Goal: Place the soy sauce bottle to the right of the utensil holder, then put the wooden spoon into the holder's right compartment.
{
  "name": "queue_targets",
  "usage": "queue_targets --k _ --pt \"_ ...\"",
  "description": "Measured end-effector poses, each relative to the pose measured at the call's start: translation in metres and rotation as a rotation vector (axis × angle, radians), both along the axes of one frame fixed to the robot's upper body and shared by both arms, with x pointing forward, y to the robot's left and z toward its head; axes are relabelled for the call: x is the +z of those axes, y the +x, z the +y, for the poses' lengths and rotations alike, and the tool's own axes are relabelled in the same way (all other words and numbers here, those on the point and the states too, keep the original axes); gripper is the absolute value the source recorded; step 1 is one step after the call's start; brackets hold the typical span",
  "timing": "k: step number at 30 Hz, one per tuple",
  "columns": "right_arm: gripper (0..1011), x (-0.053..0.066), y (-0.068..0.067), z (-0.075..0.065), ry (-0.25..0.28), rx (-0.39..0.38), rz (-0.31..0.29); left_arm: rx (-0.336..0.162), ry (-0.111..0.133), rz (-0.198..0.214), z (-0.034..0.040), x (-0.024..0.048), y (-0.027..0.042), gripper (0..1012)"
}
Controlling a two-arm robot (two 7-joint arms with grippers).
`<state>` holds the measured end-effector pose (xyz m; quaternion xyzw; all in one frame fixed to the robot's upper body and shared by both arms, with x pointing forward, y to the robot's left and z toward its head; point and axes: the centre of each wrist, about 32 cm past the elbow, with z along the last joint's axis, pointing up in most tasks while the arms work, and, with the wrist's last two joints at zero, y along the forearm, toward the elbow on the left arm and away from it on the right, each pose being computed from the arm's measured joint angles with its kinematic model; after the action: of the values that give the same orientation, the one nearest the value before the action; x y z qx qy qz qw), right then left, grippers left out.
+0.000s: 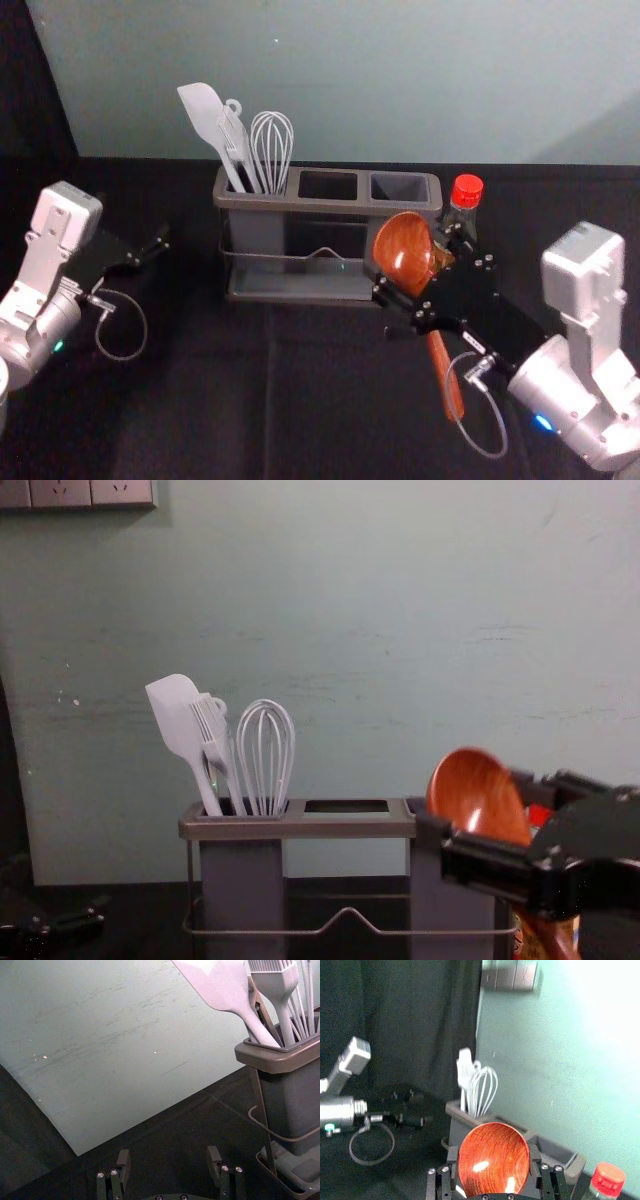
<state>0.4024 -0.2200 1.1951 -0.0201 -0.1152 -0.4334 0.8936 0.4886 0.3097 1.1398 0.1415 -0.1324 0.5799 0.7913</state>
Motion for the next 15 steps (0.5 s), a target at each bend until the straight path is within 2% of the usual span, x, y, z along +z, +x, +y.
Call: queue_targets --k 5,8,11,15 --pt "840 -0.011 -0.002 -0.004 0.046 0.002 -0.115 0.0 0.0 0.0 0.0 0.0 0.0 1005" --pt "840 -0.015 0.001 -0.005 0.057 -0.011 -0.151 0.0 0.0 0.0 0.0 0.0 0.0 1005" --pt "840 -0.015 0.005 -0.005 0.061 -0.024 -0.157 0.0 0.0 0.0 0.0 0.0 0.0 1005" --pt "840 -0.009 0.019 -0.005 0.056 -0.045 -0.158 0.0 0.0 0.0 0.0 0.0 0.0 1005"
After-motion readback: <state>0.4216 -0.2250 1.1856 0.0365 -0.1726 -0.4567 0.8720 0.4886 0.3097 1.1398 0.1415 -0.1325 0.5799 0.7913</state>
